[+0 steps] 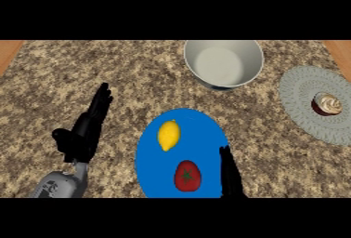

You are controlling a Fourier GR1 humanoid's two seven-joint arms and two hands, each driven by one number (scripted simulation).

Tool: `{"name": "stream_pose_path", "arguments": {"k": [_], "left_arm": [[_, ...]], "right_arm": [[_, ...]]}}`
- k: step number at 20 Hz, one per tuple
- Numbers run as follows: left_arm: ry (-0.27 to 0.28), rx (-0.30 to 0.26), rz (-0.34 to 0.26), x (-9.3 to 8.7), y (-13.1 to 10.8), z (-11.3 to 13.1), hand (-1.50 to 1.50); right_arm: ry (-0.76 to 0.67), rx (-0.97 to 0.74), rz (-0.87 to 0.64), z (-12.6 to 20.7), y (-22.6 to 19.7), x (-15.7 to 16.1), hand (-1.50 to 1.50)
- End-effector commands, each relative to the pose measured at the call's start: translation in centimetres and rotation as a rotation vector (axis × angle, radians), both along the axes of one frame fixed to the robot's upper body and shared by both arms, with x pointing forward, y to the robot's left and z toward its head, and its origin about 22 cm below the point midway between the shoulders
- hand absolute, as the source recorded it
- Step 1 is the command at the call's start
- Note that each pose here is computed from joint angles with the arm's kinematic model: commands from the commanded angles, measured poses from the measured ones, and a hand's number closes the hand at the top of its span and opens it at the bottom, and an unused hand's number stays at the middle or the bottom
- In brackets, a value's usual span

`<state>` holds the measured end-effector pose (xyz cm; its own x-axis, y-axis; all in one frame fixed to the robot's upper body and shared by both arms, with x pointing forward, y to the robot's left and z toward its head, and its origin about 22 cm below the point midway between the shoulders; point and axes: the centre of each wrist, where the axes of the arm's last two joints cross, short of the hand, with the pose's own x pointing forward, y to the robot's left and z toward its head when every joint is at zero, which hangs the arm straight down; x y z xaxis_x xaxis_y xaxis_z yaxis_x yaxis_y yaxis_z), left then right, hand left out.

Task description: Pick the tomato from the plate and place it in the bowl

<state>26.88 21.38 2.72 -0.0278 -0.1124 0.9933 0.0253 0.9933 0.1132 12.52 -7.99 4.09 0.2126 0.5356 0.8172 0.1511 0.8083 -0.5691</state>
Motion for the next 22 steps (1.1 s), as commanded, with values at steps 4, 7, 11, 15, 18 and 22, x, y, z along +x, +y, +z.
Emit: {"name": "stream_pose_path", "arguments": {"k": [4,7,11,15,18,22], "left_arm": [[0.005,0.008,0.018,0.5,0.0,-0.7,0.00],[0.003,0.009,-0.012,0.4,0.8,1.1,0.00],[0.000,-0.010,0.001,0.8,0.7,0.1,0.00],[0.000,0.011,0.009,0.2,1.3,1.6,0.00],[-0.001,0.005,-0.001,1.4,1.3,1.7,0.00],[0.005,-0.003,-0.012,-0.1,0.5,1.5,0.00]], "right_arm": [[0.013,0.250,-0.042,2.2,2.9,0.2,-1.50],[0.018,0.244,-0.042,0.5,2.9,1.2,-1.50],[0.019,0.188,-0.082,-1.5,3.3,0.8,-1.50],[0.100,0.087,-0.127,-2.6,3.0,1.4,-1.50],[0.122,0.067,-0.107,-3.9,3.1,1.8,-1.50],[0.159,0.076,-0.073,-5.4,4.3,3.1,-1.50]]}}
